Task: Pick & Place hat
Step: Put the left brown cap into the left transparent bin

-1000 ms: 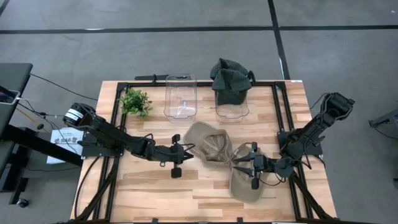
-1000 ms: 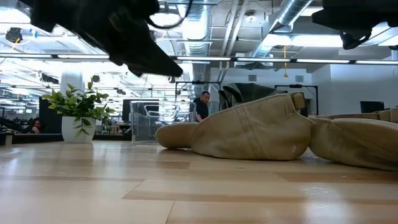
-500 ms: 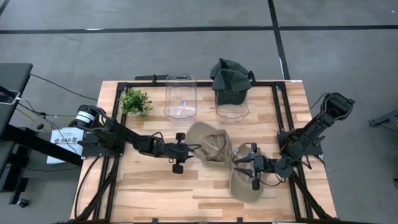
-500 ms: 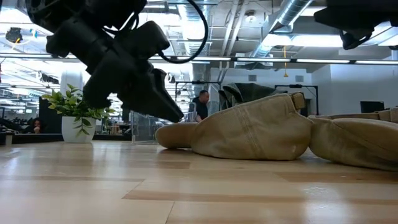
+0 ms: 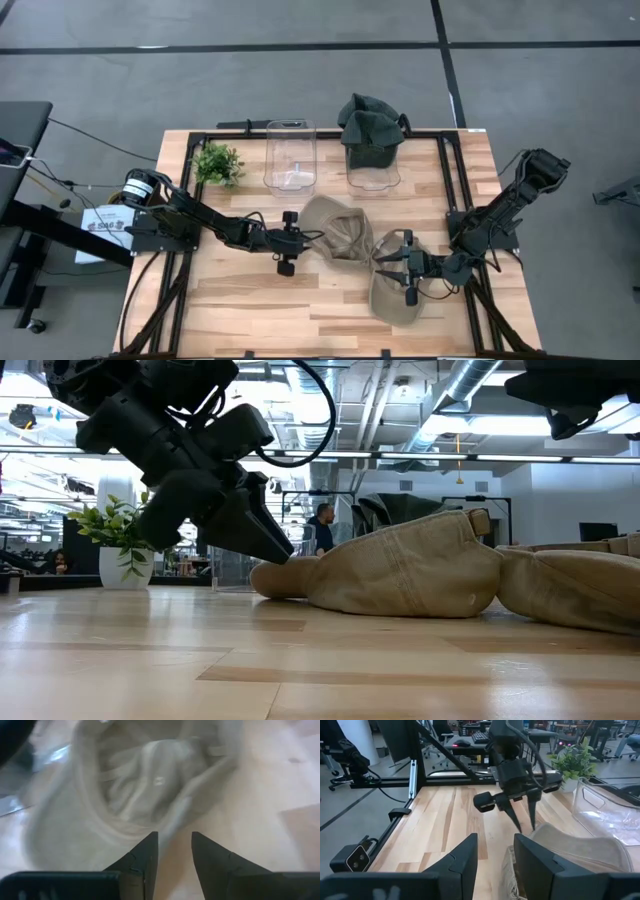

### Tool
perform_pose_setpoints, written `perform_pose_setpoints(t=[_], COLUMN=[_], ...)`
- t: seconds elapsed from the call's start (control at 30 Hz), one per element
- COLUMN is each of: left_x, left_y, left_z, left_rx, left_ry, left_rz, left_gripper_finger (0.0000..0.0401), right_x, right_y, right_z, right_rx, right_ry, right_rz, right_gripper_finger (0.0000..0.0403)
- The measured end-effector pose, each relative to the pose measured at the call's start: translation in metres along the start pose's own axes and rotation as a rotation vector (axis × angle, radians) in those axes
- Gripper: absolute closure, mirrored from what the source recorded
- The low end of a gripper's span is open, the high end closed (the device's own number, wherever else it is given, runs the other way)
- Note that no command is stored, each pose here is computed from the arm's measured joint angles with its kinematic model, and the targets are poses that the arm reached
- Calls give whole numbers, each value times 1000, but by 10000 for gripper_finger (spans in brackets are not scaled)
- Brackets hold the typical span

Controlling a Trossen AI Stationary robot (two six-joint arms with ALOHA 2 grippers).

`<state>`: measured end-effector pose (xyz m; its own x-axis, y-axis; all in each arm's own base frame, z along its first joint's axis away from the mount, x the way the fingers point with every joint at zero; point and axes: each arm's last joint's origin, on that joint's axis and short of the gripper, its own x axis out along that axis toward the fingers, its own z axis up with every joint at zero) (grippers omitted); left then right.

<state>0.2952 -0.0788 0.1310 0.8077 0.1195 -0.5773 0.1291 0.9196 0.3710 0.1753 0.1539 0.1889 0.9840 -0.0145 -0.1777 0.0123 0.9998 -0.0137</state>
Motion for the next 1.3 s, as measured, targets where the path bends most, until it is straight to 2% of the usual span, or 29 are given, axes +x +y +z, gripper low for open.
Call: perform_pose_setpoints(t=[0.6,0.8,0.93,1.03,1.17,1.3], left_x=[8,24,32,33,32,31], left_y=[22,19,17,16,16,15], left_z=[-10,-27,-31,-31,-28,-26], left_rx=[-26,-18,-31,-31,-60,-96], left_ry=[71,138,130,125,111,99], left_rz=[84,51,76,91,129,180], left_gripper_finger=[286,286,287,308,376,386], right_x=[0,0,0,0,0,0], right_y=[0,0,0,0,0,0], right_z=[0,0,0,0,0,0], right_rx=[0,-1,-2,-2,-1,-1], right_ry=[0,1,1,1,1,1], right_rz=[0,0,-1,-1,-1,-1], right_gripper_finger=[285,285,285,285,285,285])
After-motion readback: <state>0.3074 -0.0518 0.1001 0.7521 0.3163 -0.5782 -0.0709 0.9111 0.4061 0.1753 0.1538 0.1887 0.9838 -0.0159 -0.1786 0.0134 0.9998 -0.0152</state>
